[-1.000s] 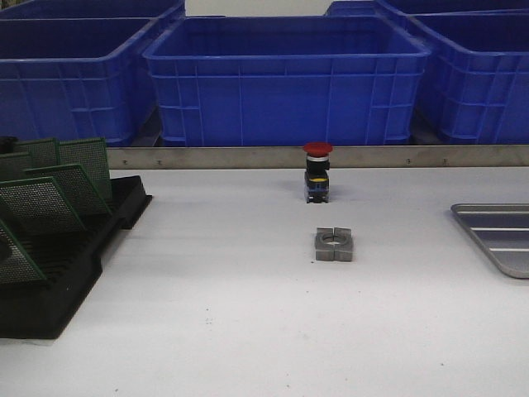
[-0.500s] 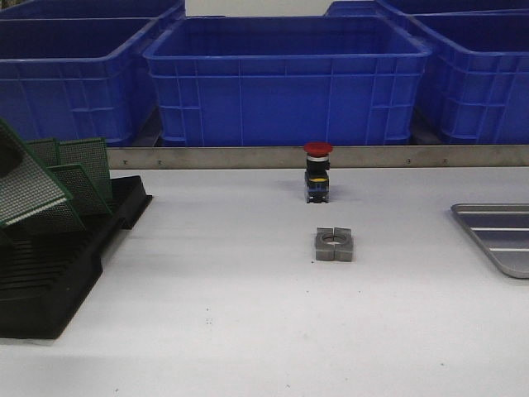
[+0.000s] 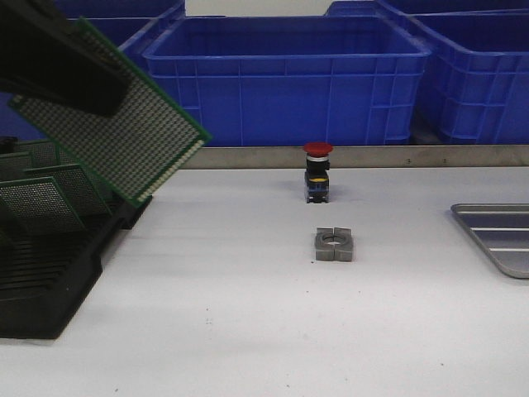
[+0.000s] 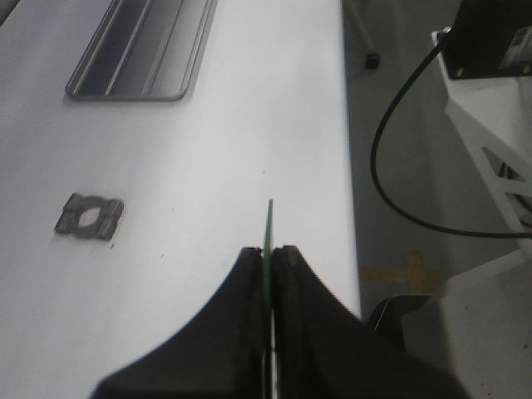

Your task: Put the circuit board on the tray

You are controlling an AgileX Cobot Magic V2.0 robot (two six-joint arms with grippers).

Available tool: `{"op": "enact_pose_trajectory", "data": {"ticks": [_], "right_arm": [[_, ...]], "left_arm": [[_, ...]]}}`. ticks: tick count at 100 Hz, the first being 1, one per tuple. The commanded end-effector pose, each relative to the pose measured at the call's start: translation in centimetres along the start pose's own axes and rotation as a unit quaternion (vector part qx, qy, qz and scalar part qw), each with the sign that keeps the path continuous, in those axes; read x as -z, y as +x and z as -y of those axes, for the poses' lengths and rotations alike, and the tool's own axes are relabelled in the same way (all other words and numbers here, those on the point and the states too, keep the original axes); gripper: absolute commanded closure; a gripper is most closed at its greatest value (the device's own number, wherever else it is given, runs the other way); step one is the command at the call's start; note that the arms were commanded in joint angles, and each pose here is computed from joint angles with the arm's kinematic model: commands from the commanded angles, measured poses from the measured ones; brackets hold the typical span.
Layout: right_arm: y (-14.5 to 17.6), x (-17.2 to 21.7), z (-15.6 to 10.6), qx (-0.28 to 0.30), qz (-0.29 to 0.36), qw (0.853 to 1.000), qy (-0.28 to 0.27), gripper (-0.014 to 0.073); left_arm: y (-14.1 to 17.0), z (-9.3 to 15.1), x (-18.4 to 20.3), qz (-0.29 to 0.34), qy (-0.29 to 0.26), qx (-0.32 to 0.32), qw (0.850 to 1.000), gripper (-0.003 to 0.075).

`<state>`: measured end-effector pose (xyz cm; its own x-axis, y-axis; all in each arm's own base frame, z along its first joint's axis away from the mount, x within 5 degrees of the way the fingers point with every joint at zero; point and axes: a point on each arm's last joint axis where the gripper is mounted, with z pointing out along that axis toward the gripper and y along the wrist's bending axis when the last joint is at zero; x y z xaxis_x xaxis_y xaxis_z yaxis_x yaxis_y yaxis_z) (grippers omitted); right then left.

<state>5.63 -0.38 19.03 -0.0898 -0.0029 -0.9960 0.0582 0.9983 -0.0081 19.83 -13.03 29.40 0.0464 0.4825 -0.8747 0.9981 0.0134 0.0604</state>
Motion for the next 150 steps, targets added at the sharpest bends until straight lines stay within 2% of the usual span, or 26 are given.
{"op": "enact_pose_trajectory", "data": {"ticks": [1, 19, 32, 49, 63, 77, 93, 106, 113, 117, 131, 137, 140, 150], "right_arm": [[-0.8, 0.2, 0.0, 0.006, 0.049, 0.999, 0.001, 0.0655], [-0.9, 0.2, 0.0, 0.006, 0.054, 0.999, 0.001, 0.0655], [-1.4, 0.3, -0.1, 0.004, 0.081, 0.997, -0.002, 0.0653], [-3.5, 0.9, 0.0, -0.035, 0.093, 0.995, -0.005, 0.0653], [-5.5, 1.5, 0.1, -0.027, 0.013, 1.0, 0.001, 0.0655], [-7.7, 1.5, 0.1, -0.017, -0.073, 0.997, 0.004, 0.0655], [-9.9, 0.4, -0.2, -0.04, -0.181, 0.983, -0.008, 0.0655], [-11.5, -1.5, -0.9, -0.073, -0.24, 0.967, -0.038, 0.0645], [-12.1, -2.6, -1.5, -0.083, -0.257, 0.961, -0.066, 0.0596], [-12.5, -3.2, -1.9, -0.09, -0.258, 0.958, -0.086, 0.0538], [-13.2, -4.6, -3.8, -0.103, -0.252, 0.943, -0.189, 0.0228], [-13.4, -4.9, -4.9, -0.076, -0.236, 0.935, -0.253, 0.013], [-13.5, -4.8, -5.4, -0.069, -0.228, 0.931, -0.278, 0.0111], [-13.8, -4.7, -7.1, 0.017, -0.184, 0.91, -0.371, 0.0109]], "left_arm": [[-2.8, 0.9, -0.3, 0.062, 0.011, -0.011, 0.998, 0.0741], [-3.6, 2.1, -1.5, 0.067, 0.045, -0.025, 0.996, 0.0741], [-3.7, 2.3, -1.7, 0.068, 0.051, -0.028, 0.996, 0.0741], [-3.7, 2.3, -1.7, 0.068, 0.051, -0.028, 0.996, 0.0741], [-3.7, 2.3, -1.7, 0.068, 0.051, -0.028, 0.996, 0.0741], [-3.7, 2.3, -1.7, 0.068, 0.051, -0.028, 0.996, 0.0741], [-3.7, 2.3, -1.7, 0.068, 0.051, -0.028, 0.996, 0.0741], [-3.7, 2.3, -1.7, 0.068, 0.051, -0.028, 0.996, 0.0741], [-3.7, 2.3, -1.7, 0.068, 0.051, -0.028, 0.996, 0.0741], [-3.7, 2.3, -1.7, 0.068, 0.051, -0.028, 0.996, 0.0741], [-3.7, 2.3, -1.7, 0.068, 0.051, -0.028, 0.996, 0.0741], [-3.7, 2.3, -1.7, 0.068, 0.051, -0.028, 0.996, 0.0741], [-3.7, 2.3, -1.7, 0.068, 0.051, -0.028, 0.996, 0.0741], [-3.7, 2.3, -1.7, 0.068, 0.051, -0.028, 0.996, 0.0741]]}}
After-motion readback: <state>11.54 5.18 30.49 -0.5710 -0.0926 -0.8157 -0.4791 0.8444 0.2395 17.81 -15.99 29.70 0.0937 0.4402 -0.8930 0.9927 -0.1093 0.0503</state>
